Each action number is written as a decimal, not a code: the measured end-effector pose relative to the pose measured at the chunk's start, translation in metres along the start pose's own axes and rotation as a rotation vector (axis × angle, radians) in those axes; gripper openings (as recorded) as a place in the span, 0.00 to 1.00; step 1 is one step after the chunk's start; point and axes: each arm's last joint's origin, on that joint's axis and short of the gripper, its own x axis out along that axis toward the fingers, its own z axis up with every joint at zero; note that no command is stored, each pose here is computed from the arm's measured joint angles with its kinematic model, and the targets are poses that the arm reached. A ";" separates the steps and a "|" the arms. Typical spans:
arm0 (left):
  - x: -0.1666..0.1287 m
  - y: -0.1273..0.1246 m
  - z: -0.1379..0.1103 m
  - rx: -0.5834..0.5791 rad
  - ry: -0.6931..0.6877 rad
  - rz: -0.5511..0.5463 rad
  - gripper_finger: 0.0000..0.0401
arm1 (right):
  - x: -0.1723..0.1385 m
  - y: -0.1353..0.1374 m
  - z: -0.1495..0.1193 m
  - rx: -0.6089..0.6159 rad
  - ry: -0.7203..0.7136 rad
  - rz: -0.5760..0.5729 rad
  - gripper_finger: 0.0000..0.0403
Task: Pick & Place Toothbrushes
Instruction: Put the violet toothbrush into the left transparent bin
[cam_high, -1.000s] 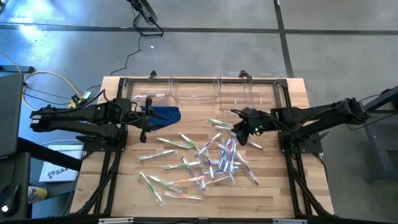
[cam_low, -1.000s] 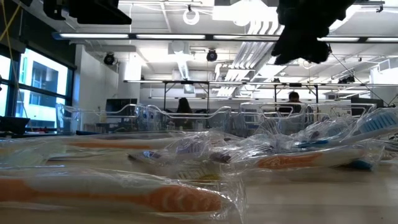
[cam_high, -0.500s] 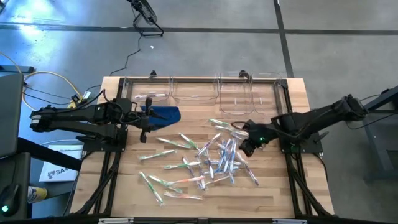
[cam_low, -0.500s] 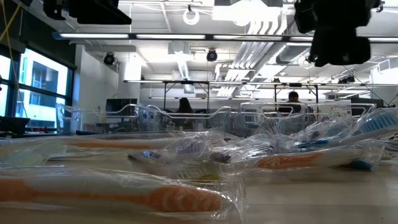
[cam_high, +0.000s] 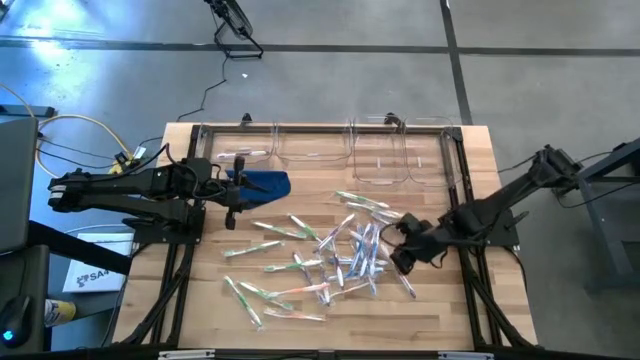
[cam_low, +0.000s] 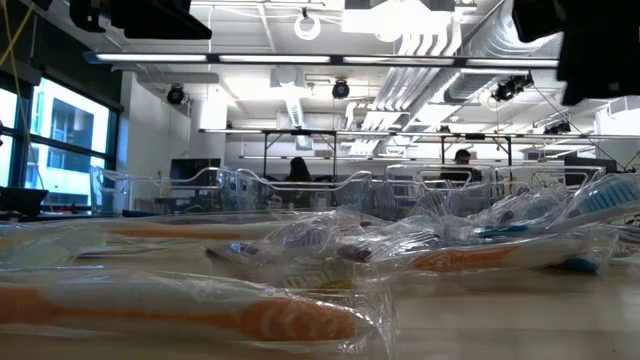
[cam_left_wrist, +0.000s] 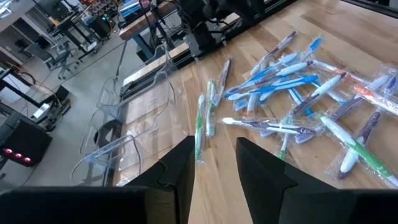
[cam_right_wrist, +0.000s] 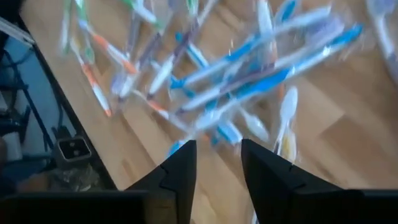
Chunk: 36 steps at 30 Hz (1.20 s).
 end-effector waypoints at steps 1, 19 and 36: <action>0.000 0.000 0.000 0.000 0.000 0.000 0.28 | 0.004 0.000 -0.003 0.030 0.010 -0.022 0.31; 0.000 -0.002 -0.004 0.010 0.043 -0.023 0.28 | 0.059 -0.004 -0.026 0.161 0.218 -0.253 0.34; 0.002 -0.003 -0.004 0.010 0.045 -0.029 0.28 | 0.099 -0.005 -0.052 0.124 0.253 -0.318 0.34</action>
